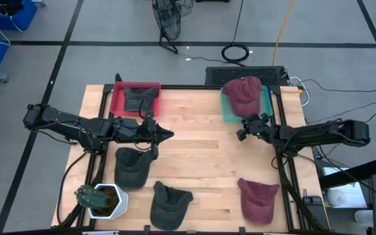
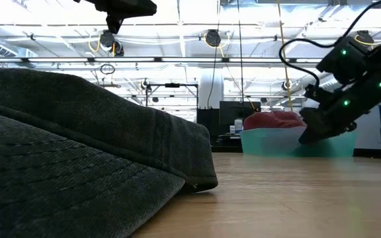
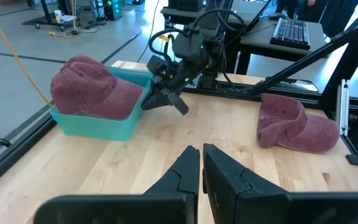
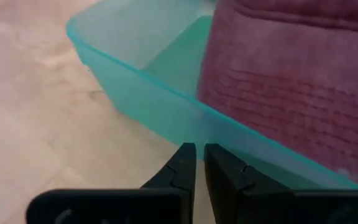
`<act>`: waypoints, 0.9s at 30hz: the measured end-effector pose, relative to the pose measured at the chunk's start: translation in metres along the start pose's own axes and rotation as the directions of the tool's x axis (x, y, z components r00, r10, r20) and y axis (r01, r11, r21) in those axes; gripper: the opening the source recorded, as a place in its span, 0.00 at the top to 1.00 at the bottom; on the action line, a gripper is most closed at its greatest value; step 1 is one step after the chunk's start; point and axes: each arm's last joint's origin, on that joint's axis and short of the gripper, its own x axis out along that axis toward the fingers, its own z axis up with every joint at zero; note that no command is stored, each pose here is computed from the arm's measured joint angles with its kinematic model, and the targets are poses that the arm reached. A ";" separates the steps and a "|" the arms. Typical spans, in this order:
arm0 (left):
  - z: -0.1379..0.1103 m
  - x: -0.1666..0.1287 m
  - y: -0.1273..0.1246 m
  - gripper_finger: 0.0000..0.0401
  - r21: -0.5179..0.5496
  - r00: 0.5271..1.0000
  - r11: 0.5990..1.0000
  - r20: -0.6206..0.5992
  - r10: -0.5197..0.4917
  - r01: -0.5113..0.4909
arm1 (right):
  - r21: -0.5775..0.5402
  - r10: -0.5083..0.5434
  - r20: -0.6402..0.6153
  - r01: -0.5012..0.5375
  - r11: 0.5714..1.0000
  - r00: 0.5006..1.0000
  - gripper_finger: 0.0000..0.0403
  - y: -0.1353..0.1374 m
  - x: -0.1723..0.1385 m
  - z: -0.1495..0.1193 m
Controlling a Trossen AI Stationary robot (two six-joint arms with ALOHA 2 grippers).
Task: Pick & Place hat
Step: Adjust the green bin on the table, then put the bottom black cap into the red bin
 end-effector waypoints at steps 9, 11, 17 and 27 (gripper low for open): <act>0.000 0.000 0.000 0.94 -0.001 1.000 1.000 0.001 0.001 -0.001 | 0.008 -0.012 0.085 0.011 1.000 0.996 0.94 -0.004 0.008 0.001; 0.000 0.000 0.000 0.94 -0.002 1.000 1.000 0.001 0.001 -0.001 | 0.004 -0.017 0.086 0.017 1.000 0.996 0.94 -0.004 0.010 0.001; 0.000 0.000 0.000 0.94 -0.005 1.000 1.000 0.001 0.001 -0.001 | -0.017 -0.037 0.066 0.038 0.999 0.997 0.94 -0.007 0.012 -0.001; -0.001 0.000 0.000 0.94 -0.002 1.000 1.000 -0.013 0.003 -0.003 | -0.095 0.179 0.067 -0.172 0.980 0.982 0.94 0.004 0.007 0.003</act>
